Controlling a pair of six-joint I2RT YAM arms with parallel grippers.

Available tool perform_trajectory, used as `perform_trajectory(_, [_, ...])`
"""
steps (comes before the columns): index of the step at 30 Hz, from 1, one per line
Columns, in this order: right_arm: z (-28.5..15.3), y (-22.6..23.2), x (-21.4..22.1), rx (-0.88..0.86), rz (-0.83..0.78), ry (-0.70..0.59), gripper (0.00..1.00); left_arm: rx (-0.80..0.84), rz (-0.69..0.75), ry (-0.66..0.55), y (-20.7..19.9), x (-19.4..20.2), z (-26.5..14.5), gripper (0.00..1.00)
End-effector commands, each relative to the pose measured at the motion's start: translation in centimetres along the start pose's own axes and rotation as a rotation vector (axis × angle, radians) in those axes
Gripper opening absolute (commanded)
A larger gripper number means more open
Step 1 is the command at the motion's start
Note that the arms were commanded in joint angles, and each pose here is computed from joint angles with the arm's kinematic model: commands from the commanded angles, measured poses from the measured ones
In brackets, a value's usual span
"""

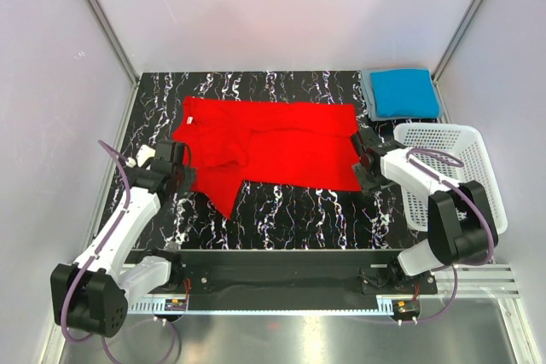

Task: Fold and stack the t-shirts
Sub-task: Fold the tshirt

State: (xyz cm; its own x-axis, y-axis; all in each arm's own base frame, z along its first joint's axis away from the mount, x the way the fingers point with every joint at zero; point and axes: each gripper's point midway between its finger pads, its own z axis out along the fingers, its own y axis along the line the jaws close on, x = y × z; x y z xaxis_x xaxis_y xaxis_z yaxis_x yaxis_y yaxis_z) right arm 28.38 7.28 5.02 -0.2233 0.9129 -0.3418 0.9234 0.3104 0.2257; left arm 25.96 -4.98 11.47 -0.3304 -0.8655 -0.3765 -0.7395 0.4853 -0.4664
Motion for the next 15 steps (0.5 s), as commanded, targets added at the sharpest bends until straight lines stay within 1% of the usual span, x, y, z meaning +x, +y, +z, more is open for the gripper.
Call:
perform_trajectory(1, [0.9,0.8,-0.3,-0.016,0.020,-0.045,0.55,0.060,-0.011,-0.064,-2.6,-1.8,-0.6,0.00])
perform_trajectory(12, [4.3,-1.5,1.3,0.064,0.030,-0.027,0.52,0.049,-0.014,-0.073,-2.2,-1.8,-0.4,0.00])
perform_trajectory(15, [4.7,-1.7,1.4,0.070,0.029,-0.031,0.49,0.043,-0.016,-0.075,-2.0,-1.9,-0.3,0.00])
